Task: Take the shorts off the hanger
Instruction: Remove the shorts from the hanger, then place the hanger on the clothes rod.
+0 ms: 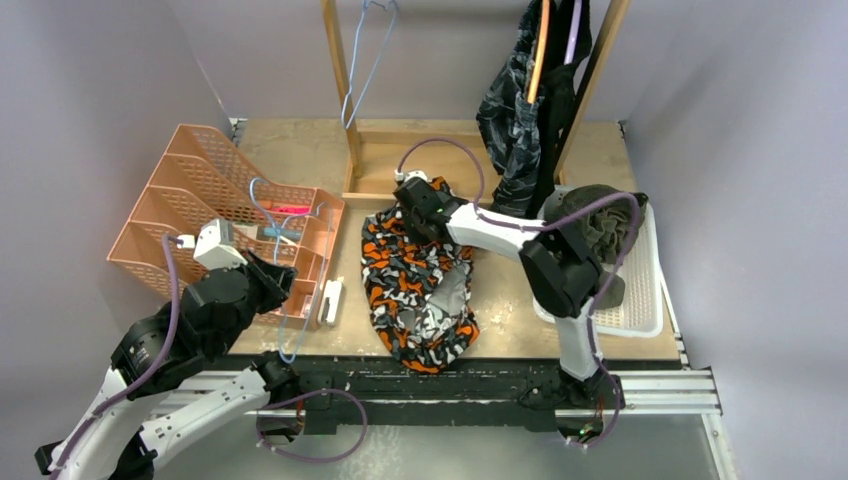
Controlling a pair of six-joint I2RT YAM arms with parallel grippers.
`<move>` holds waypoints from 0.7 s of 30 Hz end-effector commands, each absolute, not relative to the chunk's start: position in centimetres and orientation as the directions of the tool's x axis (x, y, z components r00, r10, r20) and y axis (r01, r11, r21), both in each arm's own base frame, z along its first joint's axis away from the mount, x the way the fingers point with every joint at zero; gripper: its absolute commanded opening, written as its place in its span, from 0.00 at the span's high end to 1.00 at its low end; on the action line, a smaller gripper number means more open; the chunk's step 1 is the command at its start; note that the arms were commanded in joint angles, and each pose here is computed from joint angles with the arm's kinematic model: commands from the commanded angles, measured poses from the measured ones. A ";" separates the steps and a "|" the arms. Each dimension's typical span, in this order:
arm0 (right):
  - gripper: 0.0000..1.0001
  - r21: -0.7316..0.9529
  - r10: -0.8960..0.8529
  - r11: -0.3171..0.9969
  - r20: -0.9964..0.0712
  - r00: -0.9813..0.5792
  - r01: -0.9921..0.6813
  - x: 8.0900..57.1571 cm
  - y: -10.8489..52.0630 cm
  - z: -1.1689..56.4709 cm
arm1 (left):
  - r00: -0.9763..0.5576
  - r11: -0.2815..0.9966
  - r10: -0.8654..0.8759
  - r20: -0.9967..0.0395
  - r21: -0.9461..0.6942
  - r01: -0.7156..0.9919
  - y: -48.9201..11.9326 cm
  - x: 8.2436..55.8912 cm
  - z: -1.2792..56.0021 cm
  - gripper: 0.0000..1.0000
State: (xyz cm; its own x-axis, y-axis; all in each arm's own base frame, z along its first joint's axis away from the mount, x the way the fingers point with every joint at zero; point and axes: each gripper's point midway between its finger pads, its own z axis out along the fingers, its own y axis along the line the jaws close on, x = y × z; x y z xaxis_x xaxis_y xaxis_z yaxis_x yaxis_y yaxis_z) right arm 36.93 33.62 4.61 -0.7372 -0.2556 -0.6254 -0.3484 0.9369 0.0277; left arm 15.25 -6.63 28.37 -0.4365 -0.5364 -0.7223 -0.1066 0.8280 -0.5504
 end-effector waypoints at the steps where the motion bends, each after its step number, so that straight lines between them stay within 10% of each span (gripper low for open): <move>1: 1.00 0.103 -0.109 0.943 -0.803 -0.587 -0.315 37.7 32.9 17.3 | -0.409 0.801 -0.575 -0.708 -0.589 -0.106 -6.9 15.6 29.3 1.00; 9: 1.00 0.165 0.020 0.927 -0.919 -0.394 -0.337 35.8 29.7 30.3 | -0.422 0.800 -0.570 -0.705 -0.593 -0.089 -8.0 16.2 29.1 1.00; 21: 1.00 0.282 -0.210 0.802 -0.692 -0.691 -0.526 21.6 34.0 13.7 | -0.475 0.779 -0.550 -0.687 -0.627 0.006 -11.1 16.7 29.9 1.00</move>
